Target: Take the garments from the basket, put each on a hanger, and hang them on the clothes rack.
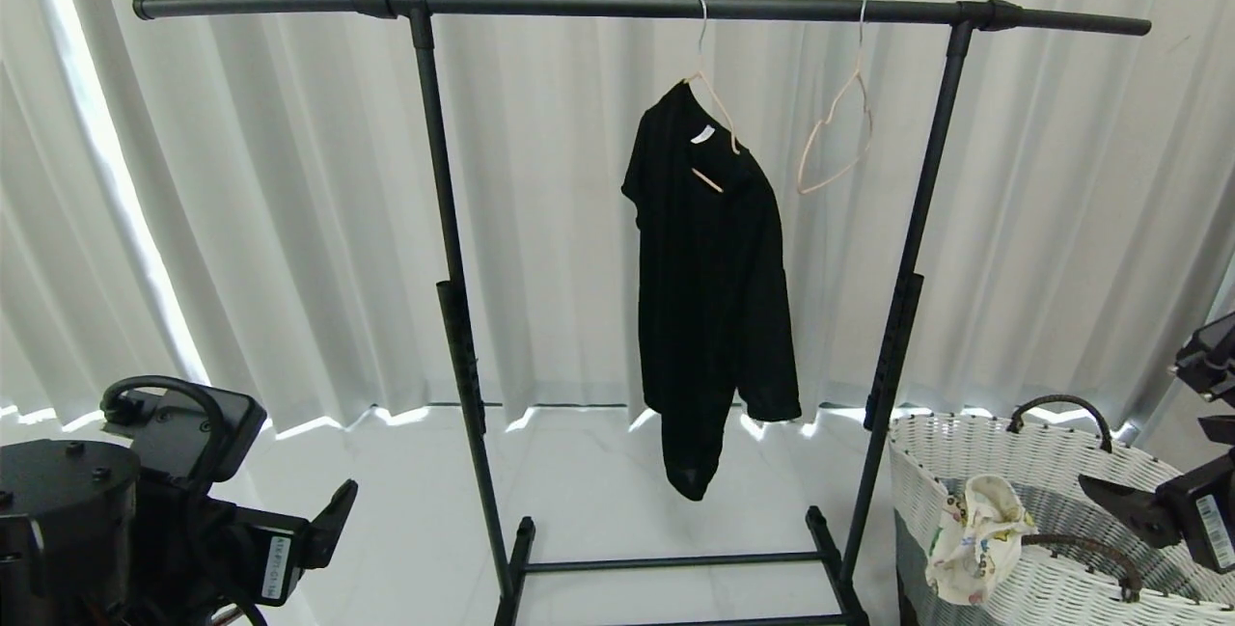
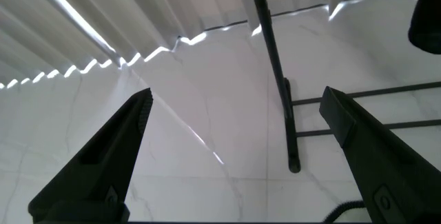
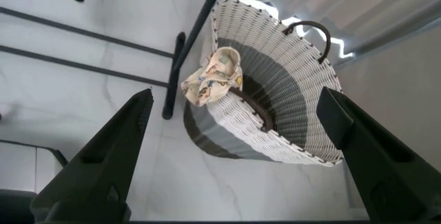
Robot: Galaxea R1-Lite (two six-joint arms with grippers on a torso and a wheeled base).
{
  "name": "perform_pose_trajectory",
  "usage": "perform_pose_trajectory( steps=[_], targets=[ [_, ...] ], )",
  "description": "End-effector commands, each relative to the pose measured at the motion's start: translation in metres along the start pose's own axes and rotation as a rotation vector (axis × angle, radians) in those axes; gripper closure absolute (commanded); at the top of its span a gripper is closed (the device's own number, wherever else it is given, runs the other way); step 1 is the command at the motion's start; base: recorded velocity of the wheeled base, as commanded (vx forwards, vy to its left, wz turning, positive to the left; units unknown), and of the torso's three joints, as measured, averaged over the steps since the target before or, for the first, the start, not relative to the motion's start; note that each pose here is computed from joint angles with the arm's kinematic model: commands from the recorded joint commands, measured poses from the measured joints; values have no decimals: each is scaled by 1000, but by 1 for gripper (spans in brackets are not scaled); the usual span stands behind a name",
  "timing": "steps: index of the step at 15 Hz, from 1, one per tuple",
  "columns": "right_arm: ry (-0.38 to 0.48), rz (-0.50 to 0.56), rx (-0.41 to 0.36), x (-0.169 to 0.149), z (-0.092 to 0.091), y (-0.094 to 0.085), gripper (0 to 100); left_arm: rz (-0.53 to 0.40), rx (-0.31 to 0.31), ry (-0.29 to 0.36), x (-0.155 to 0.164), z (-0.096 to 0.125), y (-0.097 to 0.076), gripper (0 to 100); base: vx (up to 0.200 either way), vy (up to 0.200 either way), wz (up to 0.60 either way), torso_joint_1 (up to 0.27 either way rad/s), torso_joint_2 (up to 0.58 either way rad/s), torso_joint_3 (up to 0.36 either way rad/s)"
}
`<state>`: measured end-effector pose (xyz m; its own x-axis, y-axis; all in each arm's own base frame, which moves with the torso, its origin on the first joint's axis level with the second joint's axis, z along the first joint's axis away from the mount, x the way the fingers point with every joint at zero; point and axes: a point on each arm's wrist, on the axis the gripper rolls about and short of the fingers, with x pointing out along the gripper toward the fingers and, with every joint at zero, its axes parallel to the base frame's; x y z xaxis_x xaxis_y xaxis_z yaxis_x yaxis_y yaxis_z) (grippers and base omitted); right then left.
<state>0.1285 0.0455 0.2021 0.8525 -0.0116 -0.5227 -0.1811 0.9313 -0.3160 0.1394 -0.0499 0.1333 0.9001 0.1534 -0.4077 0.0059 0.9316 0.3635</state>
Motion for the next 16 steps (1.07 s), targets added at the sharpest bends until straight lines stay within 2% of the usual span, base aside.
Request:
perform_pose_trajectory(
  steps=[1, 6, 8, 11, 12, 16],
  targets=[
    [8, -6, 1, 1, -1, -1, 0, -1, 0, 0, 0, 0, 0, 0, 0, -200, 0, -2, 12, 12],
    [13, -6, -2, 2, -1, -1, 0, -4, 1, 0, 0, 0, 0, 0, 0, -200, 0, 2, 5, 7],
    [23, -3, -6, 3, -4, 0, 0, -4, 0, 1, 0, 0, -1, 0, 200, 0, 0, -2, 2, -2],
    [37, 7, -19, 5, -8, 2, 0, -4, -1, 1, 0, 0, -1, 0, 0, 0, 0, 0, 0, 0],
    [42, 13, -44, 5, -11, 3, 0, -3, 0, 2, 0, 0, 0, 0, 0, 0, 0, 0, 0, 0],
    [6, 82, -105, 8, -12, 6, 0, -4, 1, -1, 0, 1, 0, 0, 200, 0, 0, 4, 5, 2]
  ],
)
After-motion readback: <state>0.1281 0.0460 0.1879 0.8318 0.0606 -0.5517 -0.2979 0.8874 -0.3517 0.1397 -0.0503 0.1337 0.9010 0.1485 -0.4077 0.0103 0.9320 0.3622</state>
